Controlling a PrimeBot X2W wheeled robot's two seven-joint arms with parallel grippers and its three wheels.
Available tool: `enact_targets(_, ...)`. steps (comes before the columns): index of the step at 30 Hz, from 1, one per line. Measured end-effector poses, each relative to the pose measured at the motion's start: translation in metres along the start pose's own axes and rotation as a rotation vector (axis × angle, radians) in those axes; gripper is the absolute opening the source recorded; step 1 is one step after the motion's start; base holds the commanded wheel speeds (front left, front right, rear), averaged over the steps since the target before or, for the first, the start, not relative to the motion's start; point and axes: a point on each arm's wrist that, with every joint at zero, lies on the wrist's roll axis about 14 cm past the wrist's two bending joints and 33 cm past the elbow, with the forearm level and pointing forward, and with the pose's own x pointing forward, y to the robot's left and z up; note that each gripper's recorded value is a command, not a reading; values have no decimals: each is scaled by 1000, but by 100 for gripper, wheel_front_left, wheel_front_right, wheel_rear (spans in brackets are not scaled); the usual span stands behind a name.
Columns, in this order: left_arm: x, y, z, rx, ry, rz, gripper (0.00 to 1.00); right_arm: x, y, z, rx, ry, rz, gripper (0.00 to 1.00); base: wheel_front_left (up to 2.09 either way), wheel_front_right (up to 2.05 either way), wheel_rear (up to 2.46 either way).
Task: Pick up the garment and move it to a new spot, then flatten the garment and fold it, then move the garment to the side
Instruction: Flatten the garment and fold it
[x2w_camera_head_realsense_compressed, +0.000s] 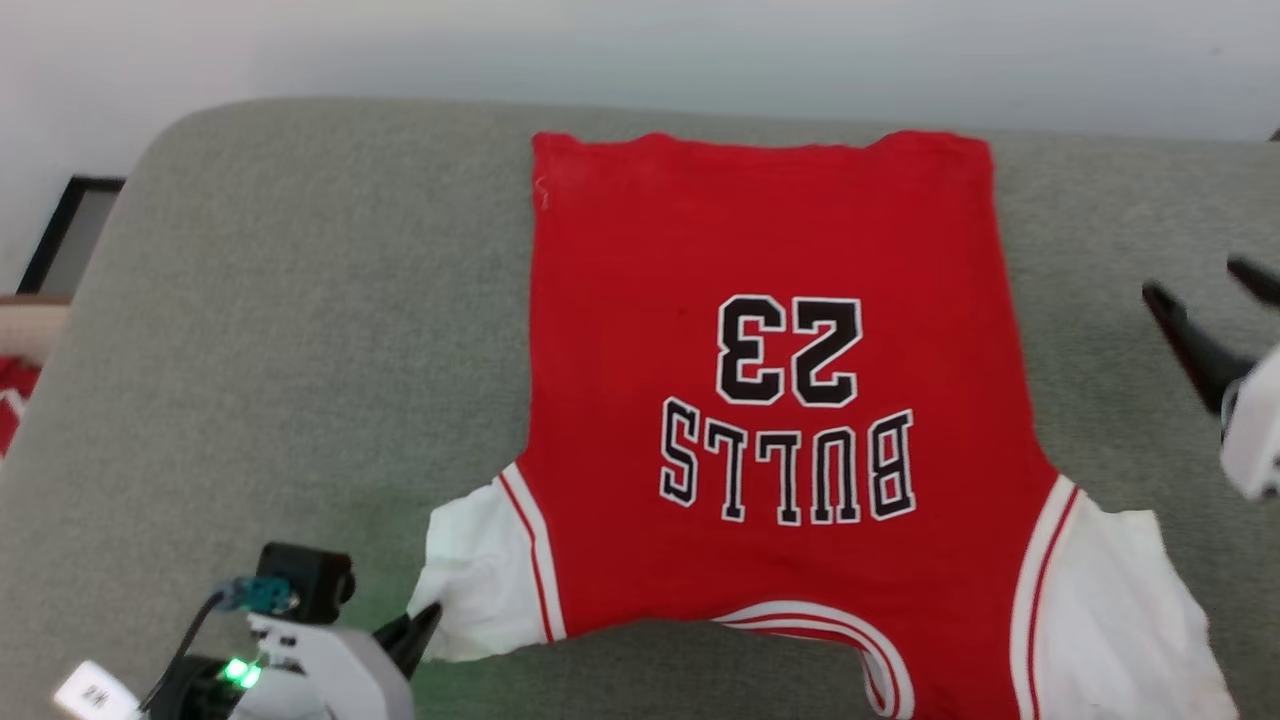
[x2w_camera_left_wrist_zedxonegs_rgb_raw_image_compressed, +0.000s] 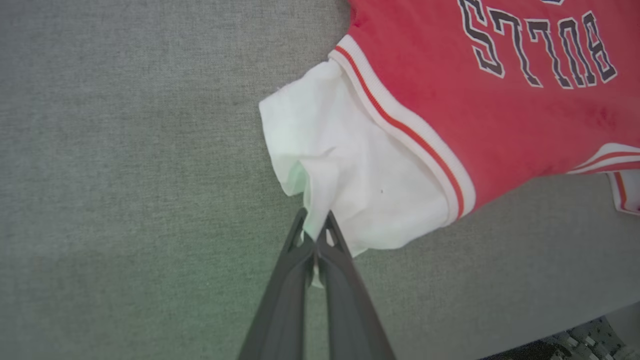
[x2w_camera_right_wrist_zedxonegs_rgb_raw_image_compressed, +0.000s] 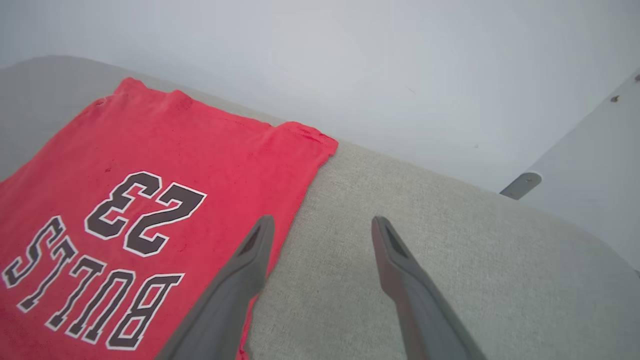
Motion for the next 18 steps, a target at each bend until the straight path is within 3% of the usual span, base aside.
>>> enact_targets(9,18,-8,5,-4,-14,-35,0,89,-16,14,-2,58,-19,100,0,0,0)
enact_targets(18,35,-9,-4,-27,16,-51,0,161,-14,-27,37,272,2,100,0,0,0)
